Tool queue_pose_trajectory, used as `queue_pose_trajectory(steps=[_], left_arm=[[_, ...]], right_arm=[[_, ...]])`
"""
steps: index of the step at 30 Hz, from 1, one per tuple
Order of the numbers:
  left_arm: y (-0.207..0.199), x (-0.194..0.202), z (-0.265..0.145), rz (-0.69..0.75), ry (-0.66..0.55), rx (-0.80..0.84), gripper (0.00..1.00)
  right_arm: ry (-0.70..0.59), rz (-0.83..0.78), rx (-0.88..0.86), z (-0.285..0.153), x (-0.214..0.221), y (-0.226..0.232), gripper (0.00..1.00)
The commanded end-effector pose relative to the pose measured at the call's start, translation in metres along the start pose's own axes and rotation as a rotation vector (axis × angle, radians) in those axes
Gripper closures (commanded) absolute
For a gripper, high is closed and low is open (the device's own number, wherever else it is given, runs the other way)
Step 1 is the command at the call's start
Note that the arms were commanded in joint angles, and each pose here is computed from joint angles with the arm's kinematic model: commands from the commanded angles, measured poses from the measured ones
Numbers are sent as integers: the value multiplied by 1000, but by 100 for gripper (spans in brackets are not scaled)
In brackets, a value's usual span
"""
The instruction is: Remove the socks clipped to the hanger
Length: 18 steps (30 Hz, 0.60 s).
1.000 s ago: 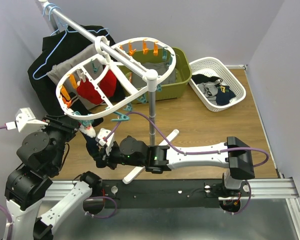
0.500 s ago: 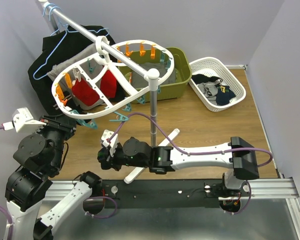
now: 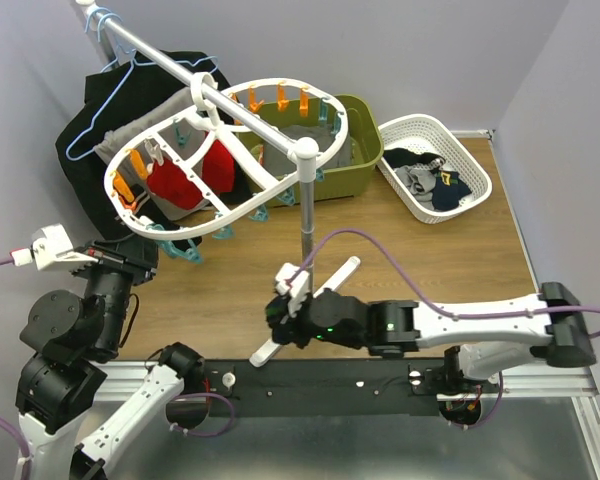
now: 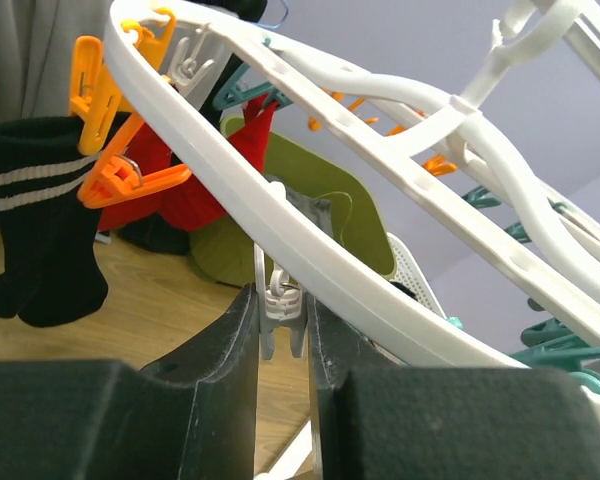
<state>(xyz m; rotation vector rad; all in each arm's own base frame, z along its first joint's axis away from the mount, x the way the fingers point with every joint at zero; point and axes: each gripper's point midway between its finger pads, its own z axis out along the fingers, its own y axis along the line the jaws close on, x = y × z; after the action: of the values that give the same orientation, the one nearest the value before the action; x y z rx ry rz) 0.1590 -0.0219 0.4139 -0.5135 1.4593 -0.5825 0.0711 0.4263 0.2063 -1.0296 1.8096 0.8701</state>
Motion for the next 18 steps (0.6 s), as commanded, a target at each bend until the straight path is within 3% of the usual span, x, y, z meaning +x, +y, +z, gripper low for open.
queue_pose_trajectory(steps=[1, 8, 12, 18], left_arm=[[-19, -10, -4, 24, -23, 97, 100], [-23, -10, -3, 52, -13, 116, 100], [-22, -6, -2, 56, -5, 119, 100], [-25, -2, -2, 49, 13, 133, 100]], right_arm=[[-16, 107, 204, -39, 20, -46, 99], [-101, 293, 566, -83, 39, -115, 99], [-68, 357, 747, -102, 52, -159, 99], [-128, 450, 896, -130, 39, -218, 99]])
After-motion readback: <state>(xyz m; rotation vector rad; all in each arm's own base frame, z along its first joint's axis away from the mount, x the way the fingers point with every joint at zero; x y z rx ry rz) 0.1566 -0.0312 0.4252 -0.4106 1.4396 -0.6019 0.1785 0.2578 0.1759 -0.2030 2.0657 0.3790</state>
